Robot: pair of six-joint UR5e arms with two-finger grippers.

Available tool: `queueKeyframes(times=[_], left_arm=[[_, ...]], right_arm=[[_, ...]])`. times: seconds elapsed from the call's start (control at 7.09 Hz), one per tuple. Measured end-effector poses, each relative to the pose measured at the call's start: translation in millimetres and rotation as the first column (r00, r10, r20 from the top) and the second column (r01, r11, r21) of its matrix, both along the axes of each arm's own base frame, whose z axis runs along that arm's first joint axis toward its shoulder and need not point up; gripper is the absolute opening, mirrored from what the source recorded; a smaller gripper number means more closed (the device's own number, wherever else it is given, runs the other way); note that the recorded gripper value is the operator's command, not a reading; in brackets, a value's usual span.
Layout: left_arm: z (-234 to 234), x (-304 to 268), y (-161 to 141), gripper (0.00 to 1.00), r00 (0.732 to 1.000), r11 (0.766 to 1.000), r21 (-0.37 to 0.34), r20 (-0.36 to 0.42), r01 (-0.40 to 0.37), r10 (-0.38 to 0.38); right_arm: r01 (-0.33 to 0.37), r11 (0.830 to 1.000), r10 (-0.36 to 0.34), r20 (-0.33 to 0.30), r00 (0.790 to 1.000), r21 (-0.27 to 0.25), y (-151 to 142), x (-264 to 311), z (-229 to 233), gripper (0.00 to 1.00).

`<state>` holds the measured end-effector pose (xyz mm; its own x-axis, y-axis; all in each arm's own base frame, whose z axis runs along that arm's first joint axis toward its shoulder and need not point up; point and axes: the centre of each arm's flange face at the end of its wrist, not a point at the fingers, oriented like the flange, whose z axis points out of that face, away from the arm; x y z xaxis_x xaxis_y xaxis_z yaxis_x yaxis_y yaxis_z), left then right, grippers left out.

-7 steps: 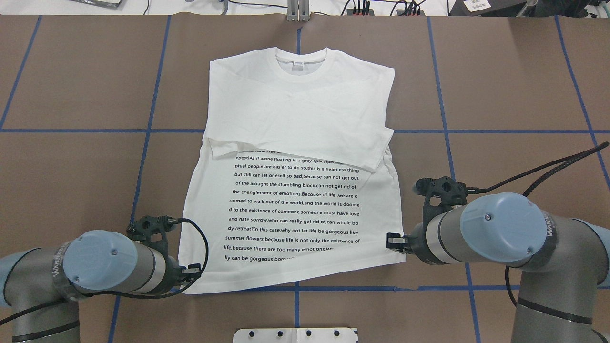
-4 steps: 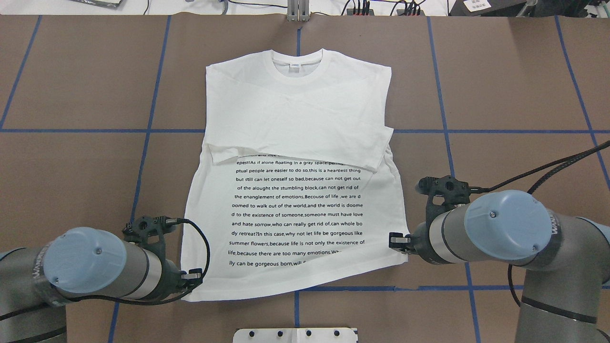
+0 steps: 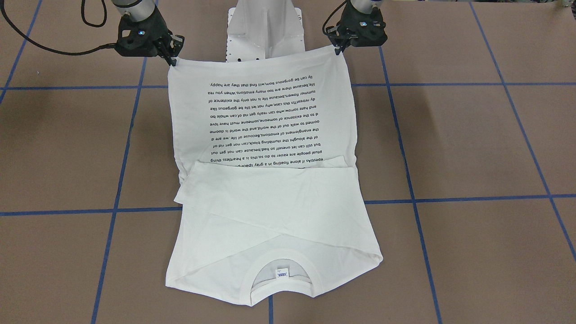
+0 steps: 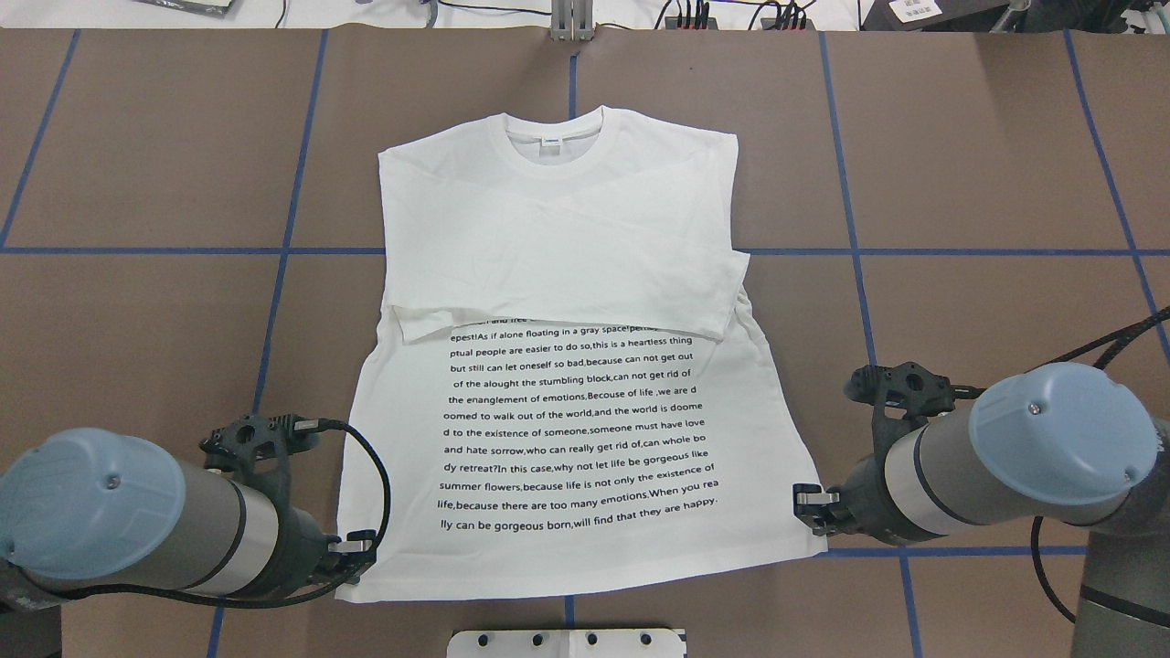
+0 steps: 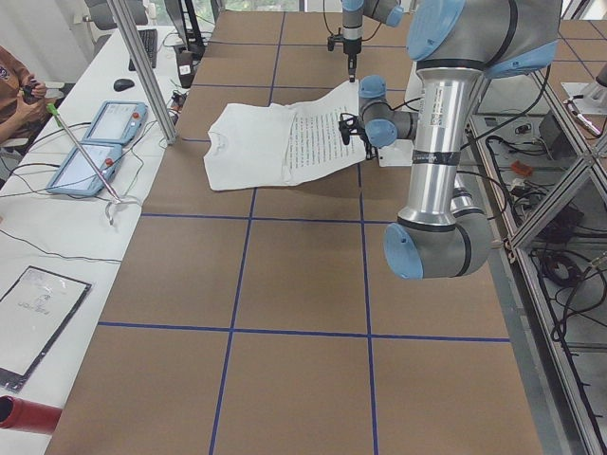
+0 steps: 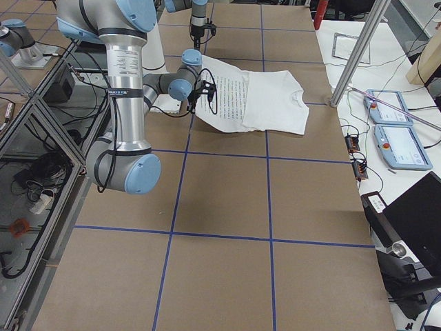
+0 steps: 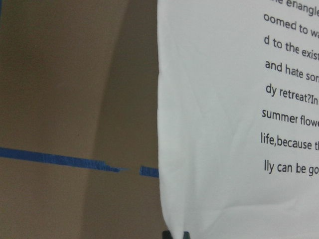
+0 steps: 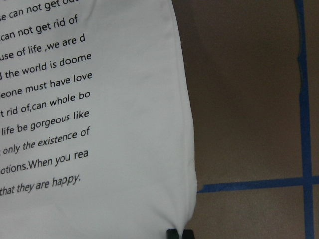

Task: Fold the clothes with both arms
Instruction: 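Lift the hem with both grippers and carry it toward the collar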

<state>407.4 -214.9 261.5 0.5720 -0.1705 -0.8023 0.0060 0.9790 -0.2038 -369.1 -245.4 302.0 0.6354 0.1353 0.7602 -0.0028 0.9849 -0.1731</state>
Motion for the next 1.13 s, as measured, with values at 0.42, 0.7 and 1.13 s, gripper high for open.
queueKeyframes(times=[0.42,0.7,1.13], left_arm=[[-19.6,-16.6,8.8,0.0,0.998,0.999,-0.014,-0.05,-0.033,0.033],[-24.0,-21.6,8.1,0.0,0.998,0.999,-0.015,-0.059,-0.036,0.035],[-41.7,-35.8,-38.1,0.0,0.999,1.0,0.012,-0.032,0.011,-0.011]], right_arm=[[0.081,0.994,-0.078,0.049,0.996,-0.067,14.7,23.9,-9.2,0.0],[0.062,0.996,-0.057,0.078,0.995,-0.065,4.6,35.4,-18.4,0.0],[-0.061,0.998,0.064,0.128,0.99,-0.027,-56.5,53.5,-39.7,0.0]])
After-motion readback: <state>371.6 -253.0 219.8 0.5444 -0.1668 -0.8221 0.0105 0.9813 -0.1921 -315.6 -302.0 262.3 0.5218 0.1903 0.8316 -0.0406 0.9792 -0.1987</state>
